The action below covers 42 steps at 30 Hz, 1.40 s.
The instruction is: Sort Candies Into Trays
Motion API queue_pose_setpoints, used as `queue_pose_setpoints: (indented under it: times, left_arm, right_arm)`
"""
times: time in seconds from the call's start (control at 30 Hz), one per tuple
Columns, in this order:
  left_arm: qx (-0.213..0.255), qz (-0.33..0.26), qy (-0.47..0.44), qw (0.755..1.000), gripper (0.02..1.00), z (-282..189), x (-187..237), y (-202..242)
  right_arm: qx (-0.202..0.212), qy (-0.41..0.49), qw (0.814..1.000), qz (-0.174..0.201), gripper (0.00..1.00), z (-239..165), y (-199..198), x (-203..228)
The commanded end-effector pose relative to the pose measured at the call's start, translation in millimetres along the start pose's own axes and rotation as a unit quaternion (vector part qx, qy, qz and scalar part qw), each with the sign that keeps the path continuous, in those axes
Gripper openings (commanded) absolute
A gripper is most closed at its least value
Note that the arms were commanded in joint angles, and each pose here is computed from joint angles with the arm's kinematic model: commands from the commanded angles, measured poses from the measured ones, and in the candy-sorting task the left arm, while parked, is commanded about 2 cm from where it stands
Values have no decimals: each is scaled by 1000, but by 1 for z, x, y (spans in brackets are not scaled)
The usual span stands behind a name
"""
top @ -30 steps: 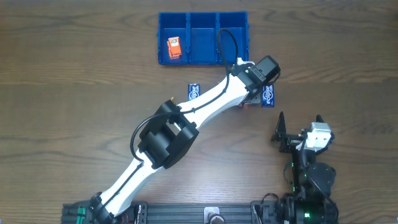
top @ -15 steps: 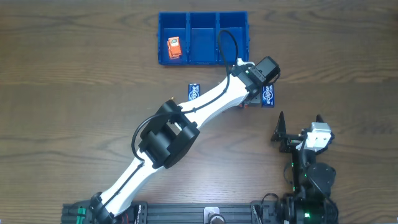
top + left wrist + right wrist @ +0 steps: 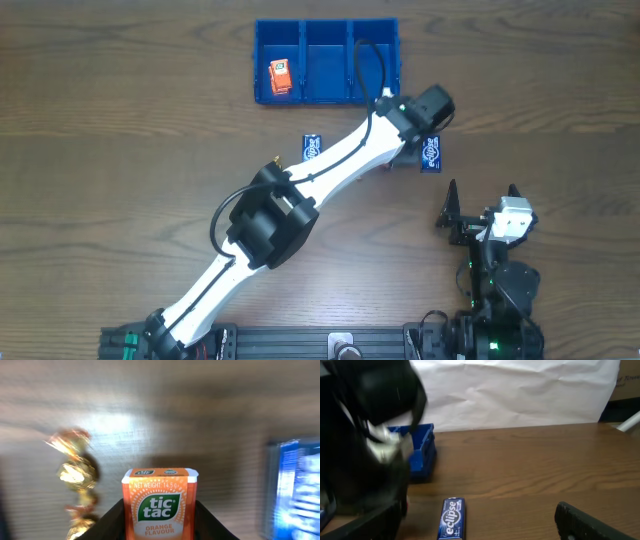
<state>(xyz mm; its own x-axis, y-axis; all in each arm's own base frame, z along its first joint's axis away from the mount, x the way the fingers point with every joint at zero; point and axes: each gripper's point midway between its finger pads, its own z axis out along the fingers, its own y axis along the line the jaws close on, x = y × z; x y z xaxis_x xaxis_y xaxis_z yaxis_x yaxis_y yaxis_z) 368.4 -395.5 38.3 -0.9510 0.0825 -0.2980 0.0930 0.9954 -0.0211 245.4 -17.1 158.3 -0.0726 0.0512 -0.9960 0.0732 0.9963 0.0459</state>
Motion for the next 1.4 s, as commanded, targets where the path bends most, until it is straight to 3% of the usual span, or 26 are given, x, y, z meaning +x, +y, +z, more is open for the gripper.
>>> queue_pose_setpoints:
  times: [0.03, 0.23, 0.43, 0.7, 1.1, 1.4]
  left_arm:
    - [15, 1, -131, 991, 318, -99, -81, 24]
    - [18, -35, -200, 979, 314, -181, -131, 93]
    - [-15, -78, -217, 973, 308, -201, -160, 171]
    - [-26, -90, -178, 979, 305, -151, -180, 220]
    - [-17, -69, -113, 991, 305, -52, -179, 212]
    - [-14, -78, -93, 993, 297, -34, -176, 224]
  right_arm:
    - [10, -1, 1000, 7, 998, 0, -4, 1]
    - [10, -1, 1000, 7, 998, 0, -4, 1]
    - [10, -1, 1000, 7, 998, 0, -4, 1]
    - [10, -1, 1000, 7, 998, 0, -4, 1]
    - [10, 0, 1000, 7, 998, 0, -4, 1]
    - [10, -1, 1000, 7, 998, 0, -4, 1]
